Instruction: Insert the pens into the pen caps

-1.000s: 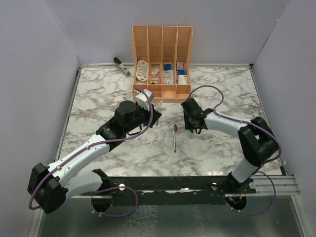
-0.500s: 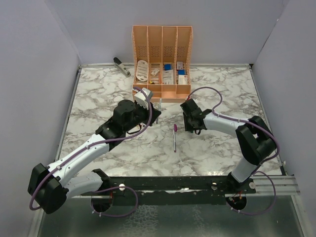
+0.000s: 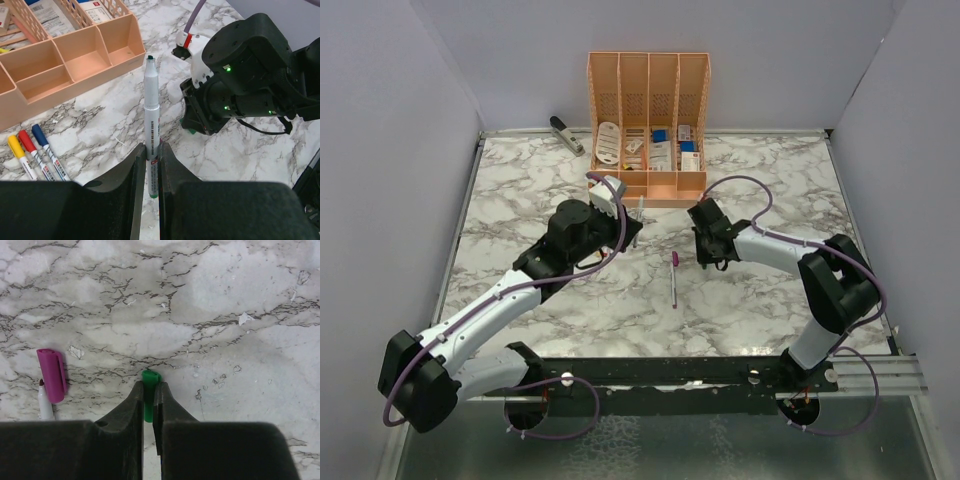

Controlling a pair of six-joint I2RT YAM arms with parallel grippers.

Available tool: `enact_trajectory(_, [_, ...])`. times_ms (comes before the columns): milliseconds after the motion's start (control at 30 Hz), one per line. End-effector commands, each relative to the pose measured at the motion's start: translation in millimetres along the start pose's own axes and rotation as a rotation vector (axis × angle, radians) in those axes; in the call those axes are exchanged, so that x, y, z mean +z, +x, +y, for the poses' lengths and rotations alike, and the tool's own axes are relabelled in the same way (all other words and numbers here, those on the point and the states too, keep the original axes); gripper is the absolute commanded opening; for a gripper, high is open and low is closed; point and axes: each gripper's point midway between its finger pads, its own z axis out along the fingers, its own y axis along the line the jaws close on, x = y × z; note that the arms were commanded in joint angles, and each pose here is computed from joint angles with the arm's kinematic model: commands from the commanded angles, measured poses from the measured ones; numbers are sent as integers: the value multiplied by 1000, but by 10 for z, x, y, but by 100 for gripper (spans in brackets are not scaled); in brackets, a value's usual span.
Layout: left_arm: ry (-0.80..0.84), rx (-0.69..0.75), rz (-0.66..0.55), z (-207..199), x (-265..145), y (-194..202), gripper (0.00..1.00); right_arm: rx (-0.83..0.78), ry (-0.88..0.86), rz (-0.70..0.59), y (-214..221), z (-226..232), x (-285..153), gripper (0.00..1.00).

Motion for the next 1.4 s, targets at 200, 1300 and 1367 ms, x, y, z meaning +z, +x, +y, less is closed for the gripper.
enact_trajectory(200, [49,-4,-20,-26,30,4,0,-9,-46,31,-111,29,-4,1])
enact_trajectory(1300, [477,-82,-57,-760,331,-306,0,8,-915,-1222,-1947,690,-3073,1])
enact_trajectory(1367, [476,-84,-62,-758,337,-331,0,15,-937,-1237,-1932,697,-3108,1])
